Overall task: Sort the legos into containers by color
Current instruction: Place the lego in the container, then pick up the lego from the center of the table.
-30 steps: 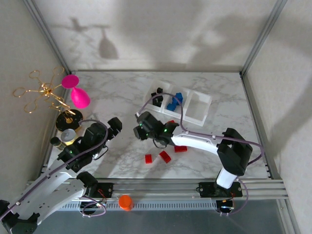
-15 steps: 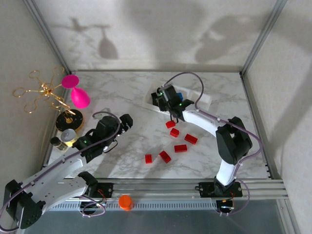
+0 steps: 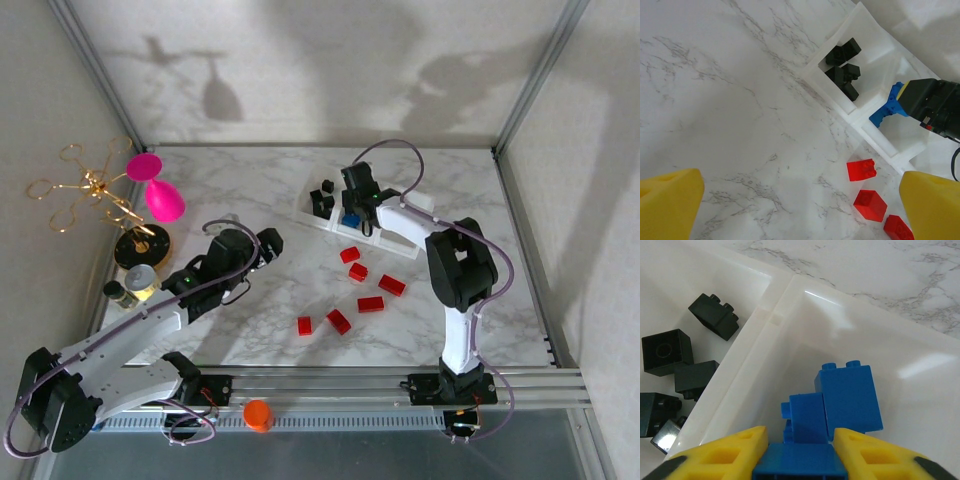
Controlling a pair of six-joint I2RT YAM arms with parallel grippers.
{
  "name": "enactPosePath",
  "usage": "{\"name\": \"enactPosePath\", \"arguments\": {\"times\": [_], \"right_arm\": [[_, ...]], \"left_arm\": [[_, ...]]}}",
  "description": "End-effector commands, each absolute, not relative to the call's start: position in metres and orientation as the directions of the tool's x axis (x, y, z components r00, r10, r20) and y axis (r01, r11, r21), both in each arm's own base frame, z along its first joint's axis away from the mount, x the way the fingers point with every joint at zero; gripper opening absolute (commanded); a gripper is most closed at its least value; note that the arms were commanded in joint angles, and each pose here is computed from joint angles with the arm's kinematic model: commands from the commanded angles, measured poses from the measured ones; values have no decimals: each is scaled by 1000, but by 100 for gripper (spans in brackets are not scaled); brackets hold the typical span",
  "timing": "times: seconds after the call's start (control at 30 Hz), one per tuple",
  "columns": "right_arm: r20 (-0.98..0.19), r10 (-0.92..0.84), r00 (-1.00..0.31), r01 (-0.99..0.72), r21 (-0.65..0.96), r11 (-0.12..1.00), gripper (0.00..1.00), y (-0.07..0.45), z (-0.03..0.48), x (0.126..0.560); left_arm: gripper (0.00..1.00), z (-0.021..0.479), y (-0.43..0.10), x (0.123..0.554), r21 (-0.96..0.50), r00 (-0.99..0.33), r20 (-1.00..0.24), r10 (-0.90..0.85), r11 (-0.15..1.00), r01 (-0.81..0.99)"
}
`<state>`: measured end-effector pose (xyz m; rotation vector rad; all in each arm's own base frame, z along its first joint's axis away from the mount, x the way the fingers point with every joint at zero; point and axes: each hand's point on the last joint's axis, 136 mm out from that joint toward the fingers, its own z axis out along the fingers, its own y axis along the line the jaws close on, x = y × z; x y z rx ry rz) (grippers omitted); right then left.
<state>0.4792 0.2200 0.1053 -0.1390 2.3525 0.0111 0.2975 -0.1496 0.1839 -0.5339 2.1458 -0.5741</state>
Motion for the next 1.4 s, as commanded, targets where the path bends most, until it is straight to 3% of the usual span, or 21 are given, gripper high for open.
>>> {"name": "enactPosePath", "arguments": {"times": [0.0,0.23,0.43,0.9,1.07,1.37], "right_arm": [[-729,-107,-676,-85,-67,994,46,215,121,486],[-758,-82,-647,-90,-31,995,57,209,154,471],[-740,-38,-671,-137,74,988,62,208,162,431],[-562,-213,-799,-353,151,924,72,226,82,302],[-527,-272,-805,-395,135,909,75,228,60,292],[-513,-307,-801,-388,55,920,77,229,38,312]], "left_arm": [[100,200,-152,302,-584,-550,-622,-557,798,-147],[100,206,-159,303,-580,-556,-629,-543,804,-130],[100,203,-178,300,-582,-581,-627,-519,808,-94],[99,176,-198,279,-608,-615,-582,-532,787,-105],[100,170,-199,276,-606,-615,-578,-537,787,-117],[100,170,-195,275,-587,-604,-592,-533,799,-130]]}}
